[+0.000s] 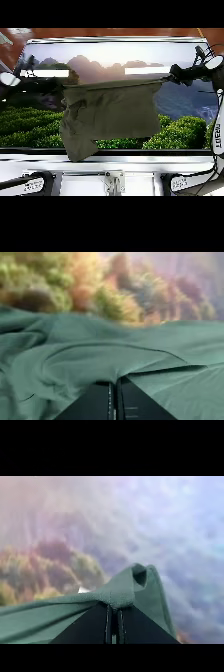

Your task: Fold the shirts.

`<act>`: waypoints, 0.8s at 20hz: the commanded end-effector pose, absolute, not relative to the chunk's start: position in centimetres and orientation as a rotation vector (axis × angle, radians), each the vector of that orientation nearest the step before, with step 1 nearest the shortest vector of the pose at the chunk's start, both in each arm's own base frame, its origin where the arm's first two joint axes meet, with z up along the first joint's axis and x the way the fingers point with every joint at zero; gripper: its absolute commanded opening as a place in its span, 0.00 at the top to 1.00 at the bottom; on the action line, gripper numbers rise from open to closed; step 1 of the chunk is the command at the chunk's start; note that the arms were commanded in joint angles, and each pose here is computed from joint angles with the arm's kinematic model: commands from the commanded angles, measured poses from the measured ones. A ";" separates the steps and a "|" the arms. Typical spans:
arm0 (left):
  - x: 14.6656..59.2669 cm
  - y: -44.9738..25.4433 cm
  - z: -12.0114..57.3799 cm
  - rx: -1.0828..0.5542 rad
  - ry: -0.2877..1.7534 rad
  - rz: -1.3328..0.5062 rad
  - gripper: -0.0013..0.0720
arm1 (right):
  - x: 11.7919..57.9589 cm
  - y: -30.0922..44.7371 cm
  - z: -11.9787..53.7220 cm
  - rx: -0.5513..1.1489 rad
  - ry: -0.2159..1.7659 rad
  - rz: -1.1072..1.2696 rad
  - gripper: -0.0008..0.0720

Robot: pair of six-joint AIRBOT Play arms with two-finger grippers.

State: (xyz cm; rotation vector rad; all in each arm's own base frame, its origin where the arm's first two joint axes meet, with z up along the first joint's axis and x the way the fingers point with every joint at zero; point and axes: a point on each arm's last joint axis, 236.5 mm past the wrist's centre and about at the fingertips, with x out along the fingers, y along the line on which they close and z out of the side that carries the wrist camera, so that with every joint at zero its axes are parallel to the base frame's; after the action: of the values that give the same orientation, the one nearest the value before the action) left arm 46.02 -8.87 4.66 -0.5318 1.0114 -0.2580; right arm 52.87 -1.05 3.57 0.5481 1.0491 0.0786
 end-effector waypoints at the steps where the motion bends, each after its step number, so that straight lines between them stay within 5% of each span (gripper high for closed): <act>1: 46.5 -11.3 -1.0 -0.604 1.123 -0.273 0.93 | 53.7 -0.9 0.3 0.614 1.083 0.050 0.90; 2: 46.3 -12.0 -2.0 -0.602 1.149 -0.280 0.92 | 53.2 -0.6 -0.6 0.622 1.122 0.059 0.88; 3: 46.1 -12.6 -2.5 -0.605 1.165 -0.288 0.87 | 52.7 -0.1 -1.1 0.635 1.154 0.072 0.72; 4: 46.1 -13.0 -2.6 -0.613 1.170 -0.296 0.70 | 52.5 0.1 -1.2 0.639 1.163 0.082 0.42; 5: 45.9 -13.1 -2.3 -0.617 1.178 -0.304 0.42 | 52.5 0.4 -0.9 0.632 1.162 0.103 0.22; 6: 45.4 -12.7 -1.8 -0.616 1.207 -0.320 0.18 | 51.6 0.7 -0.3 0.617 1.187 0.140 0.17; 11: 38.1 -3.0 1.2 -0.601 1.505 -0.289 0.17 | 40.7 -7.3 0.8 0.320 1.533 0.047 0.17; 16: 30.4 3.3 -1.0 -0.643 1.556 -0.104 0.15 | 33.4 -8.6 0.1 0.526 1.695 0.036 0.17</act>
State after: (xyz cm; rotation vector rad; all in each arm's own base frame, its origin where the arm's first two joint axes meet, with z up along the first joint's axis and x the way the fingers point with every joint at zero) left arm 35.50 0.72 0.17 -0.6209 1.4841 -0.1711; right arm 37.76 -8.32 0.24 0.4310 1.5920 0.0279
